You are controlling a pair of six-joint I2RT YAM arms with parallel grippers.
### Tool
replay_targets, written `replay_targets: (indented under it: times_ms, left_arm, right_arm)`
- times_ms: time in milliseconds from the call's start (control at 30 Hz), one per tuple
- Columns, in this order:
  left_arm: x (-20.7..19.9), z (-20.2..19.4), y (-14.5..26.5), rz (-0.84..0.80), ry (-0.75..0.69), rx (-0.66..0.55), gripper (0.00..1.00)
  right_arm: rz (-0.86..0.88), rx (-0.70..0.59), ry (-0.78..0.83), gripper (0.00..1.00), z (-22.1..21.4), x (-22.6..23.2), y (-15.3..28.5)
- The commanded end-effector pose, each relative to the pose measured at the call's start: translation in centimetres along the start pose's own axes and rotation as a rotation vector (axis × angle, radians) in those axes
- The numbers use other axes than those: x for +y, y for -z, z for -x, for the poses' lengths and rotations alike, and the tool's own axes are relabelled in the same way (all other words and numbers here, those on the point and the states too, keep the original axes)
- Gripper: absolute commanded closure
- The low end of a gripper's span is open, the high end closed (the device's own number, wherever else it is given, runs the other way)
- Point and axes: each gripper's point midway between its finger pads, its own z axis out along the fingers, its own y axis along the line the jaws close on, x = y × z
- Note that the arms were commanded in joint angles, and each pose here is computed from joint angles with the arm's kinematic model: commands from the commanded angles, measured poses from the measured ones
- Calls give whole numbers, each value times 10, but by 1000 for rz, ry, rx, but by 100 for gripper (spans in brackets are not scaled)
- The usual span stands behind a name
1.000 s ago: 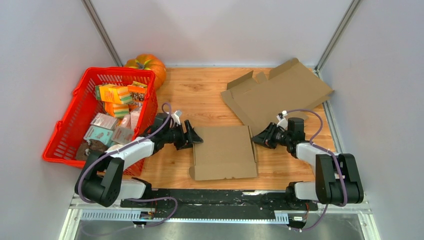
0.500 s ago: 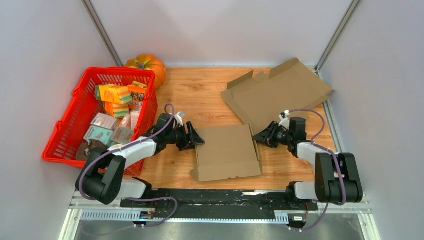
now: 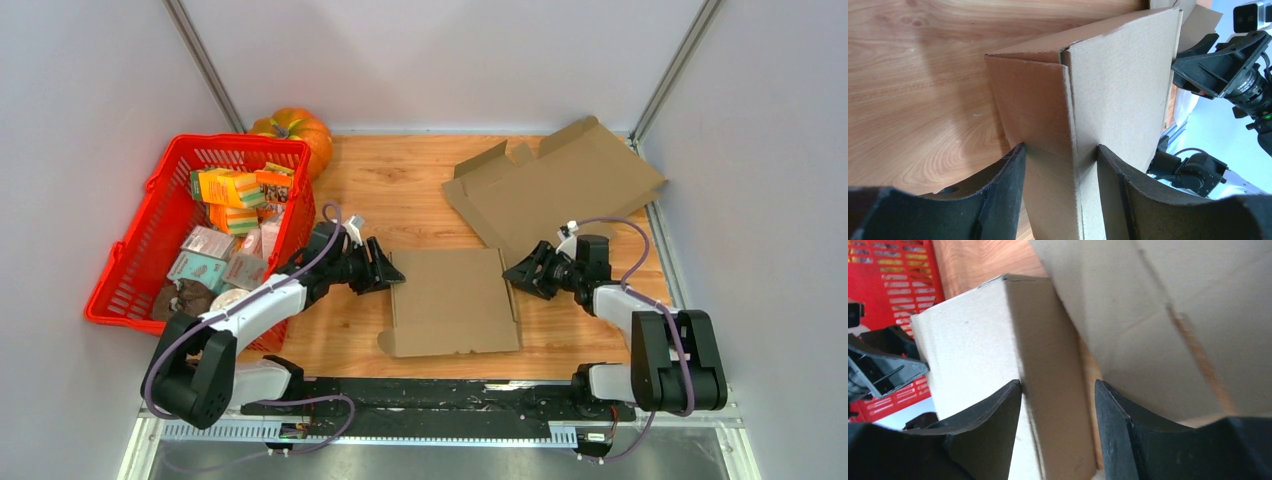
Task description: Fold the paper box
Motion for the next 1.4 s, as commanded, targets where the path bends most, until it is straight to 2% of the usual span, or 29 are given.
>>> replay_targets:
  times_ms: [0,133,167,200,300,367,500,633,700,867,933,1000,1033,1100,1133,1200,1233,1367]
  left_arm:
    - [-57,16,12,-176,-68,-24,74]
    - [-58,16,17,-156,-51,-18,87]
    - [-61,17,19,-159,-45,-20,99]
    - [-62,17,21,-159,-44,-22,100]
    - [-65,21,27,-146,-54,-44,100]
    - [-66,22,30,-134,-60,-45,100]
    - [-74,27,32,-133,-41,-37,100]
    - [-80,28,39,-94,21,-13,100]
    - [-76,30,42,-66,32,-32,100]
    - [-78,33,43,-85,34,-63,100]
    - [-77,33,36,-92,33,-49,100]
    - [-77,34,31,-101,22,-45,97]
    - [-73,34,27,-92,22,-41,91]
    - [-71,39,24,-82,14,-64,84]
    - [-69,42,23,-72,-9,-75,76]
    - [-64,46,24,-46,-41,-95,66]
    - [-66,49,27,-41,-65,-111,54]
    - [-58,56,46,36,-145,-183,37]
  right_arm:
    - [64,98,29,43,-26,22,2]
    - [122,131,42,46,-35,48,7]
    - [139,130,45,47,-36,57,12]
    - [150,133,44,47,-38,62,14]
    - [124,156,22,51,-46,71,20]
    - [113,151,-10,65,-44,76,23]
    - [53,122,-10,69,-34,90,30]
    - [-14,198,-89,75,-38,95,35]
    - [-16,223,-74,81,-35,101,37]
    - [-23,339,-170,93,-44,98,28]
    - [-27,346,-211,97,-39,95,25]
    - [-34,355,-270,100,-34,88,21]
    - [-38,352,-283,100,-29,87,21]
    - [-56,361,-318,100,-25,79,16]
    - [-63,364,-336,100,-22,74,17]
    - [-68,367,-347,100,-15,74,14]
    - [-72,367,-364,100,-13,71,12]
    - [-84,388,-435,100,-7,67,5]
